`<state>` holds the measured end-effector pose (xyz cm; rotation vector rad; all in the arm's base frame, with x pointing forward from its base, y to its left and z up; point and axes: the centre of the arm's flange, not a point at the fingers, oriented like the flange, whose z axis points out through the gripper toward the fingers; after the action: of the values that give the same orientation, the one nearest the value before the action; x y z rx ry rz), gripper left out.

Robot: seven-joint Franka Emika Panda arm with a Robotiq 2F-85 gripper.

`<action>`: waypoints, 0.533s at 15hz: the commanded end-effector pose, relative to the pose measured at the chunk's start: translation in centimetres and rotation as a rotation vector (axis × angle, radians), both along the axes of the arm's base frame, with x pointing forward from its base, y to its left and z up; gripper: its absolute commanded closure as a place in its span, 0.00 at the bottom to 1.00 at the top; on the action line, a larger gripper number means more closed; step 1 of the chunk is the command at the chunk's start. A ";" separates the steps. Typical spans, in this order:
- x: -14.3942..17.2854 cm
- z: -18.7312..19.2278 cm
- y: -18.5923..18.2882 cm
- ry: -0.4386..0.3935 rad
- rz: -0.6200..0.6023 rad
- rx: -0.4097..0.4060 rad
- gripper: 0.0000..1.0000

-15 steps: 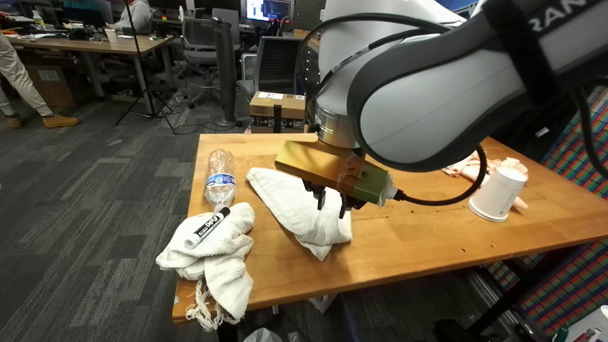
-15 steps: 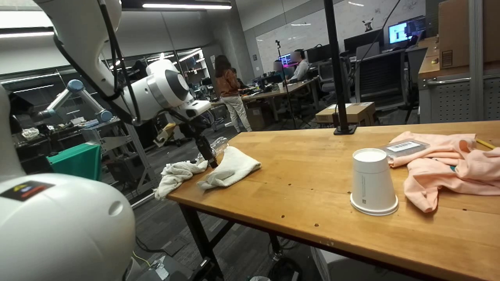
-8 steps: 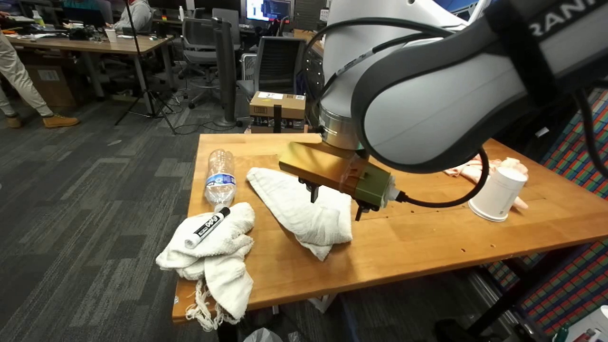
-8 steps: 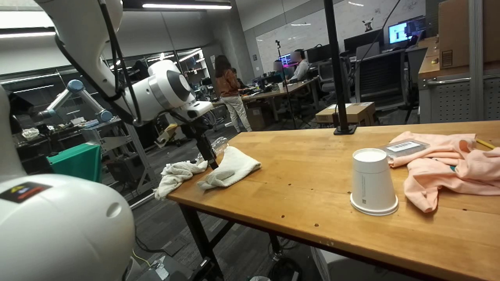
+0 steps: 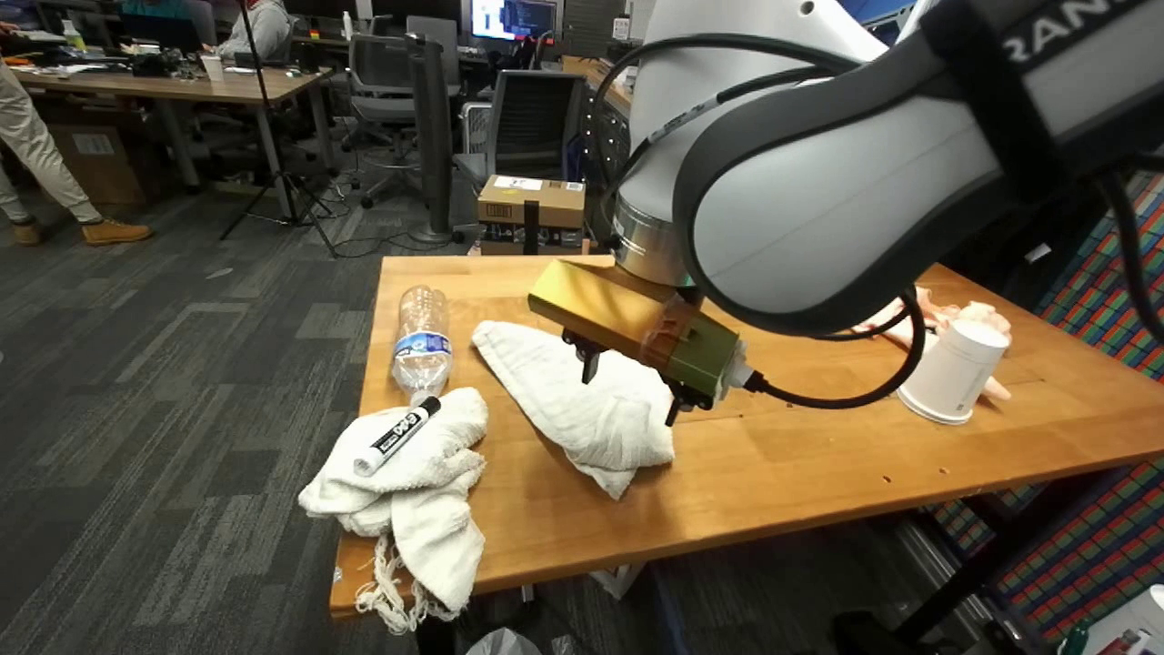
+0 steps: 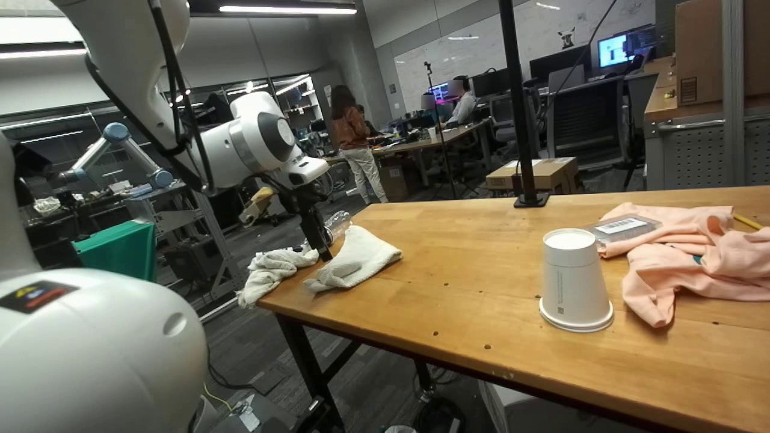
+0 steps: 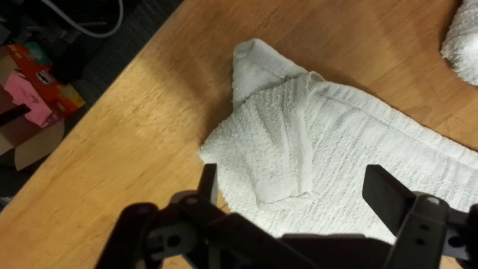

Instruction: Fold the white towel on the table twice, diagonally.

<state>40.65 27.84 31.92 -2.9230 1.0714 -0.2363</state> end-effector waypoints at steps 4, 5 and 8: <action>-0.6 2.8 -1.3 -0.088 -0.022 0.121 0.00; -0.7 3.3 -1.3 -0.091 -0.023 0.143 0.00; -1.2 4.8 -1.0 -0.033 -0.038 0.254 0.00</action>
<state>40.92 27.48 34.38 -2.7464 1.0949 -0.2110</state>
